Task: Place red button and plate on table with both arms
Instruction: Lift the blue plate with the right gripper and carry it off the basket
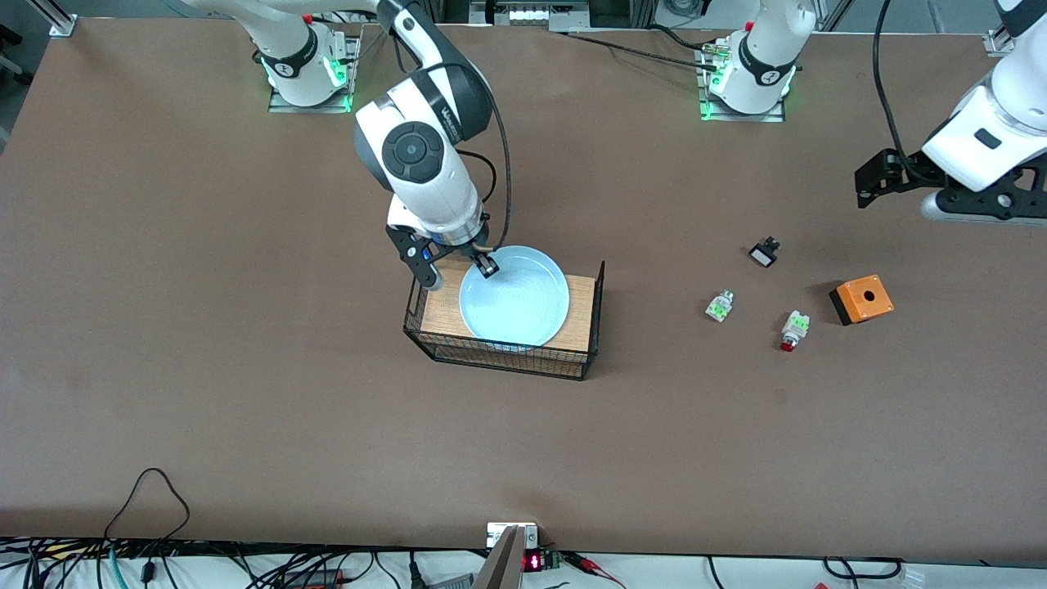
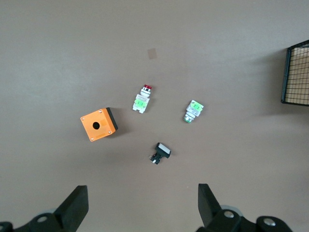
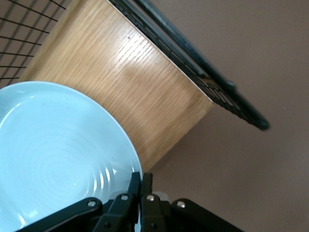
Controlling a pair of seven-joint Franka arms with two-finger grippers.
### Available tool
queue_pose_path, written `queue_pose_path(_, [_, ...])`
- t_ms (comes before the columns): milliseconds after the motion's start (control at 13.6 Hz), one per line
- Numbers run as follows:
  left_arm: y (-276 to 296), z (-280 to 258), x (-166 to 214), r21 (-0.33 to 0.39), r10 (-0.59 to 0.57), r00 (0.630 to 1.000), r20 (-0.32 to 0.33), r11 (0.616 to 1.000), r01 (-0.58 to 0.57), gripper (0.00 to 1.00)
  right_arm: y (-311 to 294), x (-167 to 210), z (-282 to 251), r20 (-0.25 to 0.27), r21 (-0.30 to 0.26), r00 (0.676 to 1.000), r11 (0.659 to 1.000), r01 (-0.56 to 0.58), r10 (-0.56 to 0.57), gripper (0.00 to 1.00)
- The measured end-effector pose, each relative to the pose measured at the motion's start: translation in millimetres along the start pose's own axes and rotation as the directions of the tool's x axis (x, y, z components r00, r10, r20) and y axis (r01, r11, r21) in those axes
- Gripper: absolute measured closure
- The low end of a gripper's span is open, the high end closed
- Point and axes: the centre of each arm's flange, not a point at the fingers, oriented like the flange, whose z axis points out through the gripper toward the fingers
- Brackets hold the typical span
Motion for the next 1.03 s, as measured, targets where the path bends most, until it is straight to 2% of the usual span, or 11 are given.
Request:
queue_pose_path(368, [6.2, -1.6, -1.2, 0.001, 0.005, 1.000, 0.000, 1.000, -0.005, 0.00, 10.4, -4.1, -84.4, 0.026, 0.052, 1.000, 0.999, -0.001, 0.000, 0.97])
queue_pose_path(663, [6.1, -2.0, -4.6, 0.002, 0.005, 1.000, 0.017, 1.000, -0.005, 0.00, 13.4, 9.3, -153.2, 0.057, 0.069, 0.998, 0.997, -0.023, 0.019, 0.97])
queue_pose_path(811, [6.2, -1.9, -5.1, 0.002, 0.005, 1.000, 0.019, 1.000, -0.005, 0.00, 13.7, 38.5, -175.5, 0.076, 0.077, 0.997, 0.997, -0.012, 0.006, 0.97])
queue_pose_path(1032, [6.3, -1.9, -5.1, 0.002, 0.005, 1.000, 0.020, 1.000, -0.005, 0.00, 22.4, 106.0, -180.3, 0.075, 0.055, 0.994, 0.996, 0.070, -0.074, 0.97])
